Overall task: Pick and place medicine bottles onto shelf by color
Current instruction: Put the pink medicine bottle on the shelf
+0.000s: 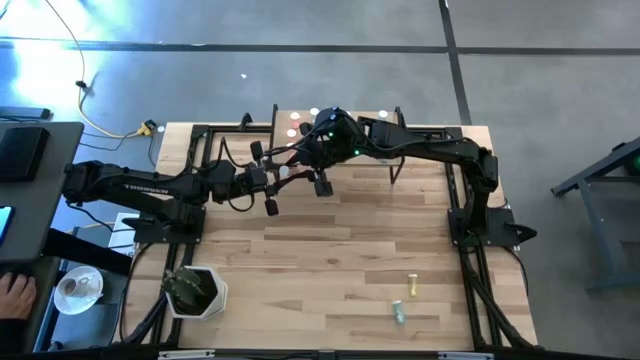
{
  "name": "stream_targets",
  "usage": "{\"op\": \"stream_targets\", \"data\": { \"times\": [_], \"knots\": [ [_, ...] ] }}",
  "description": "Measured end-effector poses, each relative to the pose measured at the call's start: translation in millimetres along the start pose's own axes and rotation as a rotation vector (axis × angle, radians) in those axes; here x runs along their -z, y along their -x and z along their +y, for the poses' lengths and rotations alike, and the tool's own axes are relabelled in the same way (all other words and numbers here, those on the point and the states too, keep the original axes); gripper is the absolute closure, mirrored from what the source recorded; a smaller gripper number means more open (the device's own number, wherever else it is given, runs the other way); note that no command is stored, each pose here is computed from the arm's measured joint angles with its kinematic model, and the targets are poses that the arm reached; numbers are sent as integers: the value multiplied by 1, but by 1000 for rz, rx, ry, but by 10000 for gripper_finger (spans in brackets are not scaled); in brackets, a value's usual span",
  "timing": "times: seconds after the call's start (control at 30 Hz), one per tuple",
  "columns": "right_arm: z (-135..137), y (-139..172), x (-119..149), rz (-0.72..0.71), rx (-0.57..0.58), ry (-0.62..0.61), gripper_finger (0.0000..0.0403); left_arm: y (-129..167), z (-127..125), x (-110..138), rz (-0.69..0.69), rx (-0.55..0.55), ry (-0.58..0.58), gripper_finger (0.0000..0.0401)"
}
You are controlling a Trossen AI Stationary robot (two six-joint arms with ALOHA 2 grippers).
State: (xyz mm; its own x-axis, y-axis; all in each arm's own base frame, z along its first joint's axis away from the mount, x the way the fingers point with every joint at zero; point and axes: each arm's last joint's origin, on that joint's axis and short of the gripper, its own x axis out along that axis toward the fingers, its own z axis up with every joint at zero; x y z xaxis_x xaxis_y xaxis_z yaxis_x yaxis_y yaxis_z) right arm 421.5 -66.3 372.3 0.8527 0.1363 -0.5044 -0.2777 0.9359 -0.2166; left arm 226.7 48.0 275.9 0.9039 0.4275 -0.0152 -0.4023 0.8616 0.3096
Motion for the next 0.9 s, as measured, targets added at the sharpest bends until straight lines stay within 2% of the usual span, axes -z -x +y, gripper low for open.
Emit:
{"op": "stream_targets", "data": {
  "times": [0.23, 0.53, 0.7, 0.9],
  "knots": [
    [0, 0, 0, 12, 23, 2, 279, 0, 1, 0, 3, -11, 4, 311],
    [0, 0, 1, 18, 25, 1, 281, 0, 0, 1, 16, -8, 1, 301],
    [0, 0, 1, 25, 22, -10, 282, 0, 0, 3, 32, -5, -16, 281],
    [0, -1, 2, 25, 24, -12, 285, 0, 0, 4, 45, -13, -6, 235]
  ]
}}
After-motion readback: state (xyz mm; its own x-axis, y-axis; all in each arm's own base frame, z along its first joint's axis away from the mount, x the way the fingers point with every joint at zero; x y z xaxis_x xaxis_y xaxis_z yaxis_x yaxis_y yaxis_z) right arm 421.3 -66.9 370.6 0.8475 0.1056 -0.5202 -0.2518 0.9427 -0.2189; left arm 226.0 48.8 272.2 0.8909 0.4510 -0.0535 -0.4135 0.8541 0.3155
